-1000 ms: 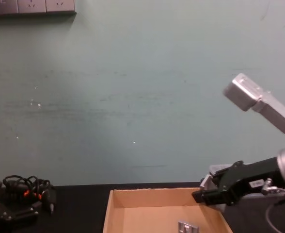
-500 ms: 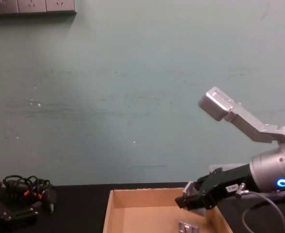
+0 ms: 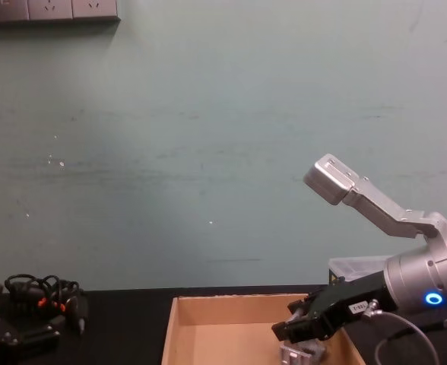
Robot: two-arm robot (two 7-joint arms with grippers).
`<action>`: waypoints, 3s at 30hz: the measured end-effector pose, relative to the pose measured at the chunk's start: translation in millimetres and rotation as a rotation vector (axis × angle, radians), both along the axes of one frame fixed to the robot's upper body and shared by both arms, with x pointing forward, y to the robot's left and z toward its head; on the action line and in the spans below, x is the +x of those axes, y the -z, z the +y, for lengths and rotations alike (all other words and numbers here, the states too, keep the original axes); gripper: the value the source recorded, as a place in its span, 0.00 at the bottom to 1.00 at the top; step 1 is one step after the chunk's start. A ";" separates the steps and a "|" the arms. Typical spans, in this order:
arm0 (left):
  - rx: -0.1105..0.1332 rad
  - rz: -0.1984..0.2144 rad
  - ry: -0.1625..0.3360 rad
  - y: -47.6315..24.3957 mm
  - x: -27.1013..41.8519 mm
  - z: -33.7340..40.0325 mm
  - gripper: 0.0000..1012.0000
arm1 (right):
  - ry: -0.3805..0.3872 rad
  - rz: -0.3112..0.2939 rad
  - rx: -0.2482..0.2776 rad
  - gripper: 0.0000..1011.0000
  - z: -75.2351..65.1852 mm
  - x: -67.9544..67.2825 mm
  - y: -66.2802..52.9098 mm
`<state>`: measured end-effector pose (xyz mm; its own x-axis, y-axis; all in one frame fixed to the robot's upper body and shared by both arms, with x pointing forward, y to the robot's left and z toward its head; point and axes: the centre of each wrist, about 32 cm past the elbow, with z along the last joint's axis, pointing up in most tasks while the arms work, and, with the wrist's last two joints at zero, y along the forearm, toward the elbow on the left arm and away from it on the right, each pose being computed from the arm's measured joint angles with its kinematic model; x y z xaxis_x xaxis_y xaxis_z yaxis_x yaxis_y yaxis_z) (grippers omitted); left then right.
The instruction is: Use one hand to pick up the angle iron from the table and place it into the box.
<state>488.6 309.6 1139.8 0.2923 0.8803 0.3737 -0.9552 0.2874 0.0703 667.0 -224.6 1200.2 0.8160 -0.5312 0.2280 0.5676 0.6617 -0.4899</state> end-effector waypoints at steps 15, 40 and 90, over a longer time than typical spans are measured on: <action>0.000 0.000 0.000 0.0 0.0 0.0 1.00 | 0.038 -0.061 0.038 0.95 -7.8 -12.3 -5.2; 0.000 0.000 0.000 0.0 0.0 0.0 1.00 | 0.016 -0.202 0.137 0.99 -25.9 -125.9 -45.9; 0.000 0.000 0.000 0.0 0.0 0.0 1.00 | -0.085 0.265 0.119 0.99 24.0 -165.8 -3.5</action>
<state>488.6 309.7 1139.8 0.2923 0.8803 0.3737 -0.9553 0.2873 0.0702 501.2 -200.6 1203.7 0.8813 -0.4688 -0.0589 0.3704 0.7629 -0.5299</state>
